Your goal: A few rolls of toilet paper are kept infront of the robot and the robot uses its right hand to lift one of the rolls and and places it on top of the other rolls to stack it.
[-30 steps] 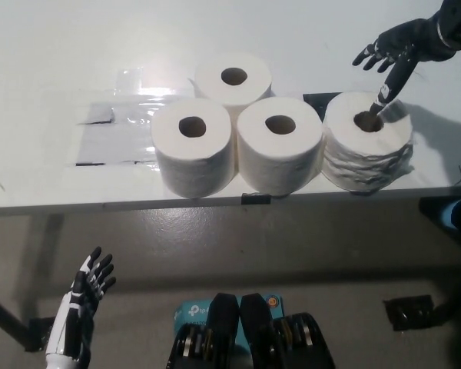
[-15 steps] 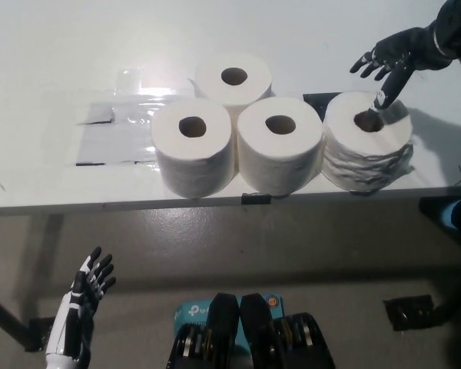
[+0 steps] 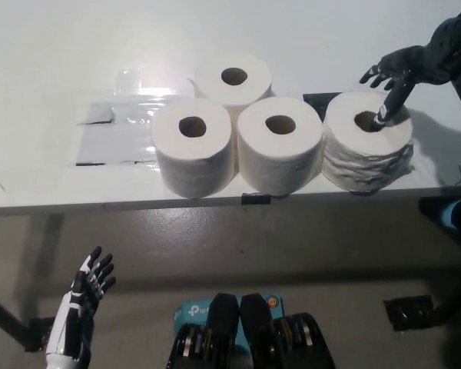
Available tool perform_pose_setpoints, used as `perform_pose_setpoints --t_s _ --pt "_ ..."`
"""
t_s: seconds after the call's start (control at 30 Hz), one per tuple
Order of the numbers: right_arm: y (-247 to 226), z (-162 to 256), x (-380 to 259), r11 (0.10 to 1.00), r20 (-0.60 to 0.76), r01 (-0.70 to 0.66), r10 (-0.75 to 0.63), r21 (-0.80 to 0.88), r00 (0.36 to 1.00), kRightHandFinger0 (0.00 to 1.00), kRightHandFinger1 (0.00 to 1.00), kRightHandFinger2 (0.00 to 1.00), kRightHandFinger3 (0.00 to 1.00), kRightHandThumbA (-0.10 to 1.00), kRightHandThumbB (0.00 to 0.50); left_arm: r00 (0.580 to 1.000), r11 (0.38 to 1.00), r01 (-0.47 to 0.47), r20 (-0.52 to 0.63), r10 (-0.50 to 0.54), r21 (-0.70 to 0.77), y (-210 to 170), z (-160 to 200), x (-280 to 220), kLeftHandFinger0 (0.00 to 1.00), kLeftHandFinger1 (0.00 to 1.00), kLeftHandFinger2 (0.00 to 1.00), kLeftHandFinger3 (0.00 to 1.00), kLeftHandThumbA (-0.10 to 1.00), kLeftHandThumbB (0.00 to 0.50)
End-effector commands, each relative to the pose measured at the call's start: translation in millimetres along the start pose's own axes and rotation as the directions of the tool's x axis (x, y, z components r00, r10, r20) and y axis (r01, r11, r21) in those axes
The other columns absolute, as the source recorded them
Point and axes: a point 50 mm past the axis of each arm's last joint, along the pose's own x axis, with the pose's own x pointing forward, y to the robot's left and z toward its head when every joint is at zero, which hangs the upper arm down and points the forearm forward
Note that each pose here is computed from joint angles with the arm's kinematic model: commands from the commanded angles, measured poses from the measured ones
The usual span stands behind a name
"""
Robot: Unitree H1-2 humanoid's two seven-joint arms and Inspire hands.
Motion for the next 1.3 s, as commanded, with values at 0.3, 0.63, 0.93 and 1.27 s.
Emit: perform_pose_setpoints --t_s 0.3,0.63,0.93,1.27 --pt "18 22 14 0.999 0.010 0.029 -0.029 -0.012 1.000 1.00 1.00 1.00 1.00 0.80 0.357 0.998 1.000 0.011 0.063 -0.011 -0.002 -2 8 -7 1.00 1.00 1.00 1.00 1.00 0.089" --pt "49 30 34 0.999 -0.015 0.019 -0.020 -0.046 1.000 1.00 1.00 1.00 1.00 0.74 0.403 0.998 1.000 0.015 0.068 -0.015 -0.001 -4 10 -2 1.00 1.00 1.00 1.00 1.00 0.103" --pt "65 8 44 0.987 -0.057 0.067 -0.076 -0.149 0.995 0.00 0.00 0.05 0.28 0.78 0.043 0.996 1.000 0.021 0.083 -0.021 0.007 -2 14 4 1.00 1.00 1.00 1.00 1.00 0.113" --pt "78 -72 46 0.902 -0.008 0.120 -0.128 0.415 0.992 0.00 0.28 0.67 0.49 0.87 0.000 0.996 1.000 0.008 0.094 -0.009 0.007 2 17 6 1.00 1.00 1.00 1.00 1.00 0.118"
